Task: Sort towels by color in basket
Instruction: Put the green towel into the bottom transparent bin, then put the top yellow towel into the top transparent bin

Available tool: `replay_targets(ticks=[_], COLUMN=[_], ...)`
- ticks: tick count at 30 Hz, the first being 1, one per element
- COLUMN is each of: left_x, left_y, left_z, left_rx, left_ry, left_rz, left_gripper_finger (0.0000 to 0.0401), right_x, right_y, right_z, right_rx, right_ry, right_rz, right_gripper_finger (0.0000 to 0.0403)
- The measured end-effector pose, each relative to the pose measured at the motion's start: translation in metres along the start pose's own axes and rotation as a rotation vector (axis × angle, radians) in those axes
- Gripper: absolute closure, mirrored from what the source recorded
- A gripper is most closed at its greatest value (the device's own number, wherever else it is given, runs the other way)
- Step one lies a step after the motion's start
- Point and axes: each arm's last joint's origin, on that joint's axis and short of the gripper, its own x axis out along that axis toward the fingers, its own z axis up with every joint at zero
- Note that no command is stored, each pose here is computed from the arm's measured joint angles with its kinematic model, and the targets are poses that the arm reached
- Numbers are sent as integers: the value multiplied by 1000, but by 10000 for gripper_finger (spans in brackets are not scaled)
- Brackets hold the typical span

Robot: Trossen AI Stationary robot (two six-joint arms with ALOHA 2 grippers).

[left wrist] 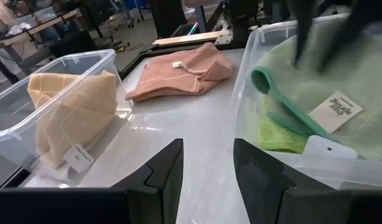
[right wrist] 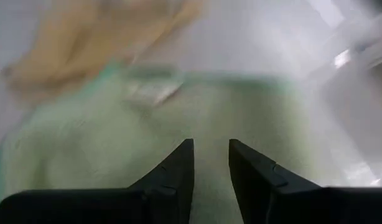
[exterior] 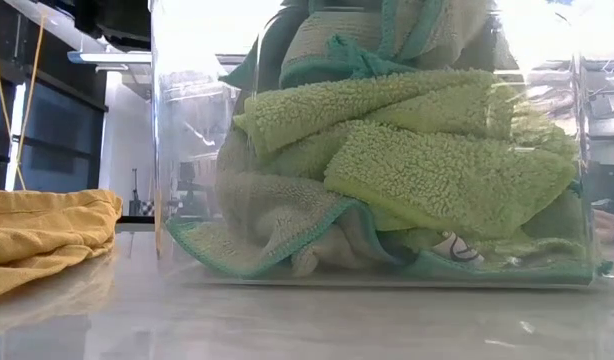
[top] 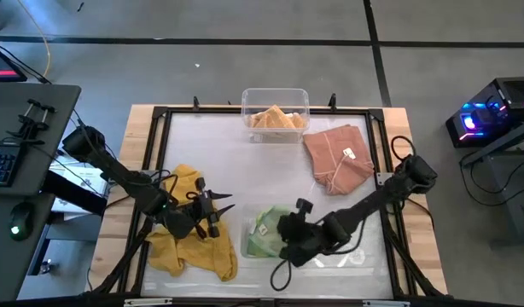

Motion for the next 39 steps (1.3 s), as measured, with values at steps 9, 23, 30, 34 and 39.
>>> replay_targets(ticks=[9,23,30,34,39], left_x=[0,-6,-27,-32,-29], left_y=[0,12,53,64,73], left_z=[-1,-17,-46,-62,-96], left_rx=[10,-81,-288,-308,-403], left_ry=[6,135,416,493,557], left_rz=[1,40,236,343,422], left_gripper_finger=[274,274,274,274,257], right_x=[29,-31,-29,-9,8], right_y=[-3,3,8,19,11], right_z=[-1,4,9,2,15], right_rx=[-25,-187,-148,-275,-311], right_ry=[197,-142,-299,-418,-746], right_rz=[138,-28,-136,32,462], right_gripper_finger=[309,309,309,309,309])
